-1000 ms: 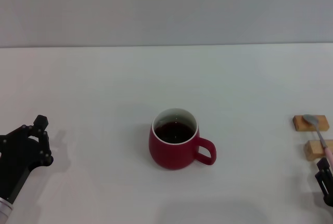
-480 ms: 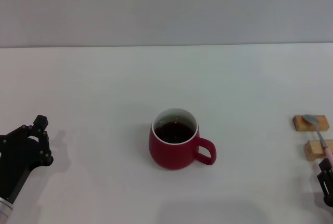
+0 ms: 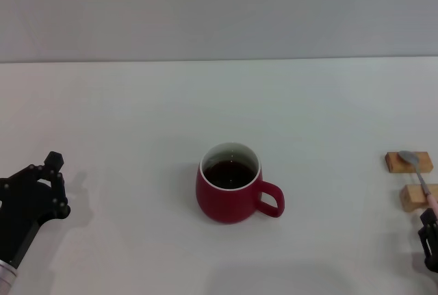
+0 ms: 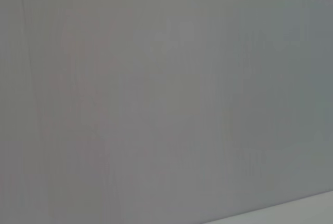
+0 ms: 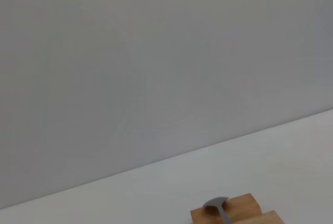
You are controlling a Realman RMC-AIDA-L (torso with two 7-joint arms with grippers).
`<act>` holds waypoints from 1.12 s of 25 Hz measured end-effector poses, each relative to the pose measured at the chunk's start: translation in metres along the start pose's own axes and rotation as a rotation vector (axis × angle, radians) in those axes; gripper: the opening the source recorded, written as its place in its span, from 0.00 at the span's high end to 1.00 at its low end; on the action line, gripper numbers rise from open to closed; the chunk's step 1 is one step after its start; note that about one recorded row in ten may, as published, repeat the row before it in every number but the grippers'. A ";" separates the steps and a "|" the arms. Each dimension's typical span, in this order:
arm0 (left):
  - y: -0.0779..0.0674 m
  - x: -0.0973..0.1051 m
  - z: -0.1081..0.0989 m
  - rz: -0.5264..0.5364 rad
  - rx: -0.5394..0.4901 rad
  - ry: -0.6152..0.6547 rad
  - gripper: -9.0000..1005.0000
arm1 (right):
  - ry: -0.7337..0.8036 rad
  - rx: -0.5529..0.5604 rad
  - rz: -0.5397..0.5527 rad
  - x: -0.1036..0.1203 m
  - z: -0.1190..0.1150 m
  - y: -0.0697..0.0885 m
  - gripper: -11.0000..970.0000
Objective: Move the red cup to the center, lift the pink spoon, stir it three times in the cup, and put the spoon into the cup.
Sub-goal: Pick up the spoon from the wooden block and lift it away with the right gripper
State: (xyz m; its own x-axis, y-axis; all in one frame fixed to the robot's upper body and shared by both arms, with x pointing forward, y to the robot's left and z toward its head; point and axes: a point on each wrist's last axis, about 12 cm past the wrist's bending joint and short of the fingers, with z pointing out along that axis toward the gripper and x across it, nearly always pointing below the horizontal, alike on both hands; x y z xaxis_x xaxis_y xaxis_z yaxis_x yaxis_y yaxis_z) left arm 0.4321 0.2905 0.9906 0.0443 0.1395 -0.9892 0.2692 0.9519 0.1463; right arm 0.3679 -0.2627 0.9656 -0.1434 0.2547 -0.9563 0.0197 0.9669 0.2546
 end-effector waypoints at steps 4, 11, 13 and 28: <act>0.000 0.000 0.000 0.000 0.001 0.000 0.99 | 0.000 -0.001 0.000 0.000 0.000 0.000 0.56; 0.000 0.000 0.000 0.000 0.003 0.000 0.99 | 0.000 -0.001 -0.001 0.000 0.000 0.000 0.59; 0.000 0.000 0.000 0.001 0.004 0.000 0.99 | -0.002 -0.001 -0.002 0.000 0.000 -0.001 0.60; 0.000 0.000 0.000 0.004 0.004 0.002 0.99 | -0.002 0.002 -0.002 0.000 -0.002 -0.001 0.73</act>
State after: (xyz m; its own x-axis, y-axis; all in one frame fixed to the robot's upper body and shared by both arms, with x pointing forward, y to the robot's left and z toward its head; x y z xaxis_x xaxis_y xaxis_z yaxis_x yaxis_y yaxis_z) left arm 0.4319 0.2910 0.9904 0.0437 0.1433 -0.9887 0.2728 0.9503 0.1498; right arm 0.3663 -0.2641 0.9656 -0.1412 0.2529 -0.9571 0.0212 0.9674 0.2525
